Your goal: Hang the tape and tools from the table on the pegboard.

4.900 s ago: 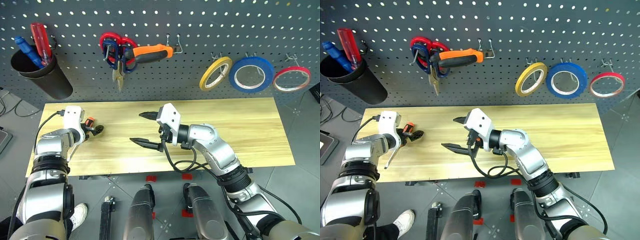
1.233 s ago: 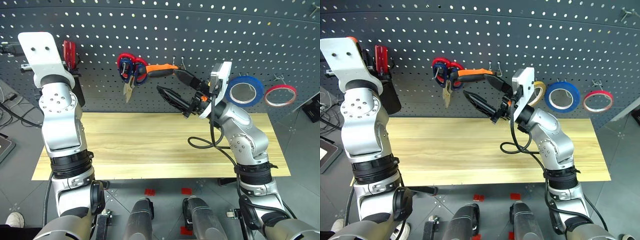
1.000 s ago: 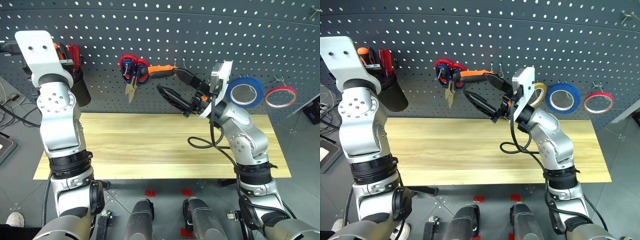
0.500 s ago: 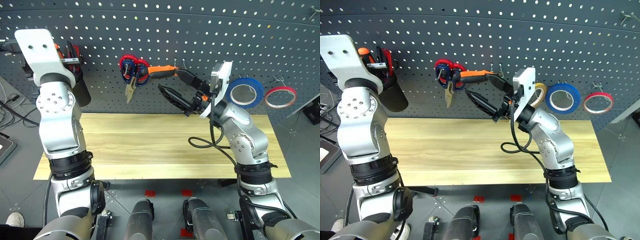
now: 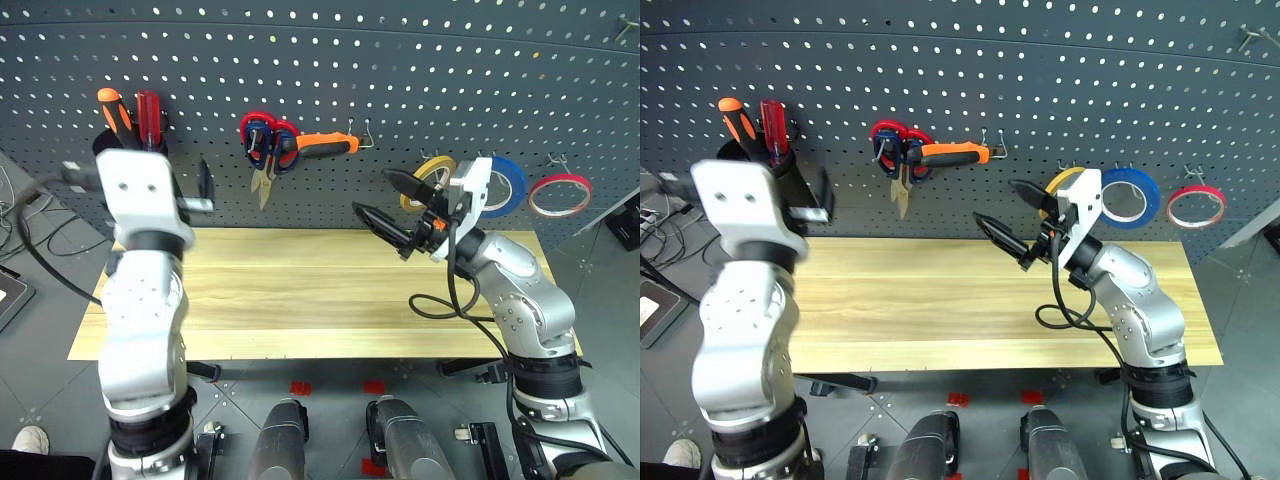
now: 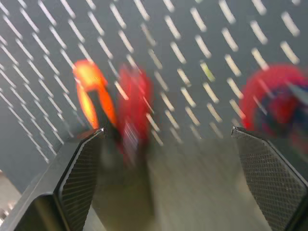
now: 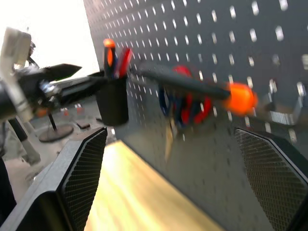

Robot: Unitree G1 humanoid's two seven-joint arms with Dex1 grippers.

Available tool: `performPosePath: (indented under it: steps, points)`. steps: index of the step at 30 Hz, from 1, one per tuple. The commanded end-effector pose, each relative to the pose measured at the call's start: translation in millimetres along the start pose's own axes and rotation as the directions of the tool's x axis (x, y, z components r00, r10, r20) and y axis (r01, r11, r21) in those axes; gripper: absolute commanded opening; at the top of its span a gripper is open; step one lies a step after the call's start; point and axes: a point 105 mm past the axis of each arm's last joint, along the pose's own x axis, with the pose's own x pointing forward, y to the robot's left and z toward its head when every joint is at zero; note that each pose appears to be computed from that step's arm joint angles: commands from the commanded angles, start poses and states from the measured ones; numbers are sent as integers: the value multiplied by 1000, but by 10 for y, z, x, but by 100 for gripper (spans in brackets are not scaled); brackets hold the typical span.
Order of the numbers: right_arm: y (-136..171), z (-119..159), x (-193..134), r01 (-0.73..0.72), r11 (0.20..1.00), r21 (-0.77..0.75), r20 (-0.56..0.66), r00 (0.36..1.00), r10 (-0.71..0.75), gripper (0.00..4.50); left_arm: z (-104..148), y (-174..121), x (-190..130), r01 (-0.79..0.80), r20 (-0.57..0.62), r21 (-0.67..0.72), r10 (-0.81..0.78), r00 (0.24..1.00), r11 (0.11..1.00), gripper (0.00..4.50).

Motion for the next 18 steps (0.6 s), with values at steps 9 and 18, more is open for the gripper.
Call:
performPosePath:
  steps: [9, 18]
  points:
    - [-377, -723, -492, 387, 900, -202, -275, 859, -431, 450, -860, -366, -410, 58, -288, -206, -117, 950, 977, 447]
    - [-667, -1334, -1052, 660, 719, -220, -483, 566, -668, 450, -1410, -381, -474, 81, -408, -208, -162, 899, 975, 447]
